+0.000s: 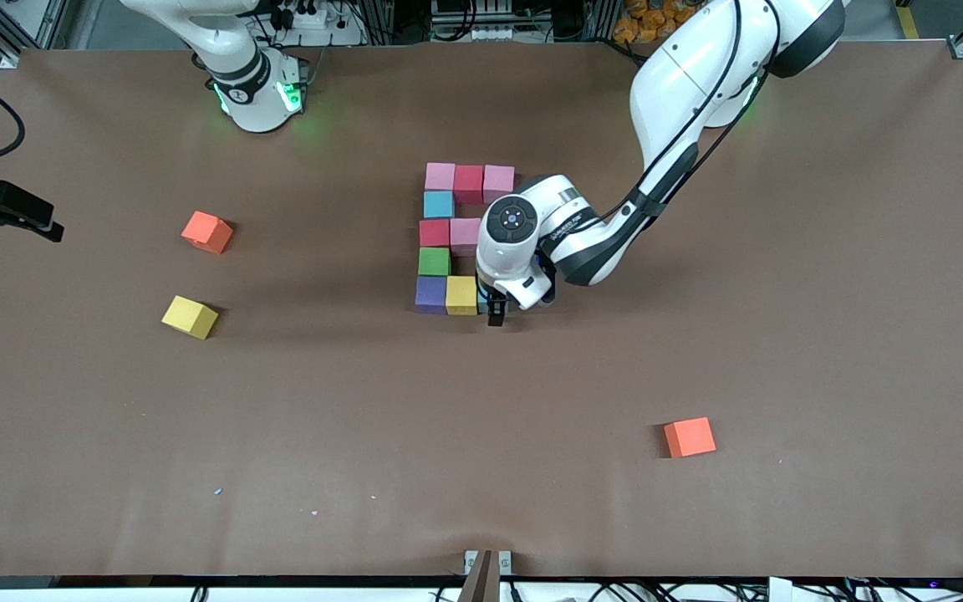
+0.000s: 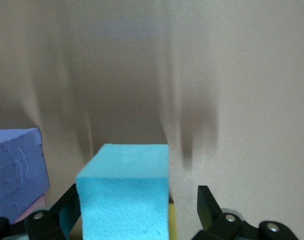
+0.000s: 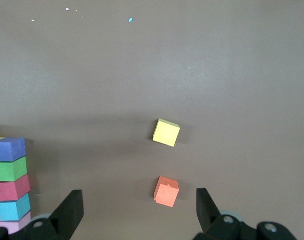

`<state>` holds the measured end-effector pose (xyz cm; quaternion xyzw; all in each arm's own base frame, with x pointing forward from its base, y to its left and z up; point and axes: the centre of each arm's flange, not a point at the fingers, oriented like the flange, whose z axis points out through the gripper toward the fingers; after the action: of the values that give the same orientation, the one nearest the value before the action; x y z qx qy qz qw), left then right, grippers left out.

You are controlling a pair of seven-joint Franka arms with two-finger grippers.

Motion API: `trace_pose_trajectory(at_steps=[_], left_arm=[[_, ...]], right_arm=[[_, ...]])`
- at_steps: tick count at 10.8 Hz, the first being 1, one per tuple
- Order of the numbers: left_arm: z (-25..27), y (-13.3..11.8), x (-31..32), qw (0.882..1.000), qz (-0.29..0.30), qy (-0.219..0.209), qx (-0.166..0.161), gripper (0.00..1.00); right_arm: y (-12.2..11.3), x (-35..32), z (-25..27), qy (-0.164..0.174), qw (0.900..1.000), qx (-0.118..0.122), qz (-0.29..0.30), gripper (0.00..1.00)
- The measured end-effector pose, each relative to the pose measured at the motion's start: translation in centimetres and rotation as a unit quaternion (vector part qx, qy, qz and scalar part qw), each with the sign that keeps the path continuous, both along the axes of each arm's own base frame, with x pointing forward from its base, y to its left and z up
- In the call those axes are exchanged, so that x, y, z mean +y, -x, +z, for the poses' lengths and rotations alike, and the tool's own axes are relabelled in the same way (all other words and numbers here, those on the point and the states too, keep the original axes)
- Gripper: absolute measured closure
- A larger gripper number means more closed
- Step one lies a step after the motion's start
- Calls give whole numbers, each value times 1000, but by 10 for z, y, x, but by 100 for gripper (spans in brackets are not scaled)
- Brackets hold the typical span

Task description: Arrange 11 blocks into digit 3

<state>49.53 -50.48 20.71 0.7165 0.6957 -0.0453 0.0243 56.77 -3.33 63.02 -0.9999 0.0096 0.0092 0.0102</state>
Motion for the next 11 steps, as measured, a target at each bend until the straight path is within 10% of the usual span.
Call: trace_pose_trajectory(at_steps=[11], left_arm=[[214,-39,55,978,-171,-30,-117,0]], right_arm=[[0,0,0,0,1000,0,0,0]])
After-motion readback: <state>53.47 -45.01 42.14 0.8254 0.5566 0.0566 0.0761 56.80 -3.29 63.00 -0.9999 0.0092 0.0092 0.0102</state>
